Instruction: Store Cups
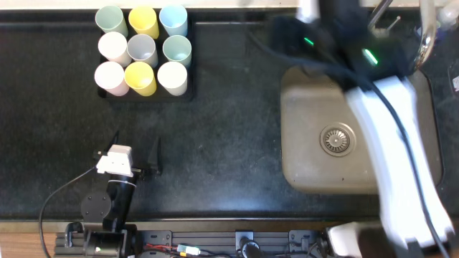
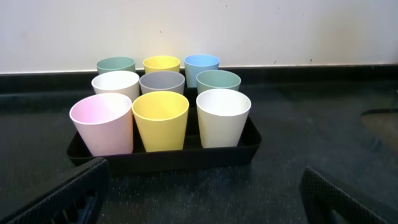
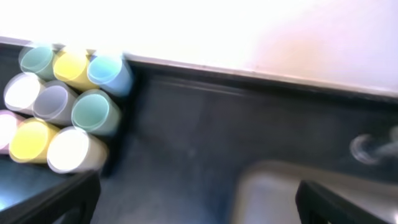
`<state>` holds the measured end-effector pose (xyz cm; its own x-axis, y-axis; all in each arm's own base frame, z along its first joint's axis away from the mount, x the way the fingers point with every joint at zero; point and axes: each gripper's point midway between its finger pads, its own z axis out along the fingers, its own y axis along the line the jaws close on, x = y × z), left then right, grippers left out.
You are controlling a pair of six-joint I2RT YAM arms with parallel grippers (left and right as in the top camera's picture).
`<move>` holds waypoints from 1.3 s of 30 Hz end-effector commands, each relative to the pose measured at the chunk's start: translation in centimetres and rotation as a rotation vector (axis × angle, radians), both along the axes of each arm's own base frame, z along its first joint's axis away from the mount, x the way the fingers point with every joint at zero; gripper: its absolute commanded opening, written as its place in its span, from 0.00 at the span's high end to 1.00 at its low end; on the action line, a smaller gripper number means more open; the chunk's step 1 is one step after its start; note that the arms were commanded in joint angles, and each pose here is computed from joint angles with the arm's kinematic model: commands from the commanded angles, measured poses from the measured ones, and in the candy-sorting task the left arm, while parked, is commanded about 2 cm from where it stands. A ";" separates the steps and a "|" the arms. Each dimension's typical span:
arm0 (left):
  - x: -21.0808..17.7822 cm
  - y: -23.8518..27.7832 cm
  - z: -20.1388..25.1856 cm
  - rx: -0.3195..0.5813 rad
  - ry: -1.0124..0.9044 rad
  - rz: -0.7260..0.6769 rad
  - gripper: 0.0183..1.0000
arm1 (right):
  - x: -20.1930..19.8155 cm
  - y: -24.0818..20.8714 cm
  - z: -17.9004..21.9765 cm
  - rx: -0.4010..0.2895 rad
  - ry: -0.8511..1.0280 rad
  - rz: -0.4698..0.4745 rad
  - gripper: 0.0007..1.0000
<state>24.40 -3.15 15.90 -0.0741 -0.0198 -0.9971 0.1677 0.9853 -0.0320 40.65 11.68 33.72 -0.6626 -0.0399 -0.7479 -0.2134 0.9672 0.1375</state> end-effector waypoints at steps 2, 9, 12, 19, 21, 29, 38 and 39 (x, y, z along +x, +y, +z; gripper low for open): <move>-0.1 -0.3 0.1 0.014 -0.011 -0.018 0.00 | -6.2 -6.2 -0.8 0.020 -0.139 -0.096 0.00; -0.1 -0.3 0.1 0.014 -0.011 -0.019 0.00 | -13.3 -10.1 -3.0 0.043 -0.447 -0.210 0.00; -0.1 -0.3 0.1 0.014 -0.011 -0.018 0.00 | -15.0 -10.0 -4.3 0.057 -0.569 -0.207 0.00; -0.1 -0.3 0.1 0.014 -0.010 -0.018 0.00 | -17.0 -10.1 -7.5 0.077 -0.744 -0.204 0.00; -0.1 -0.3 0.1 0.014 -0.011 -0.019 0.00 | -17.2 -10.0 -8.3 0.080 -0.769 -0.203 0.00; -0.1 -0.3 0.1 0.014 -0.011 -0.018 0.00 | -17.1 -9.5 -10.5 0.098 -0.837 -0.178 0.00; -0.1 -0.3 0.1 0.014 -0.011 -0.018 0.00 | -16.4 -7.7 -13.9 0.103 -0.803 -0.120 0.00; -0.1 -0.3 0.1 0.014 -0.011 -0.018 0.00 | -16.4 -7.6 -14.0 0.103 -0.797 -0.117 0.00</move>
<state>24.40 -3.15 15.90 -0.0737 -0.0198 -0.9971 0.1678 0.9853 -0.0320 24.22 4.06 20.05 0.0730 0.1011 -0.9922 -0.1918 0.9777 0.0855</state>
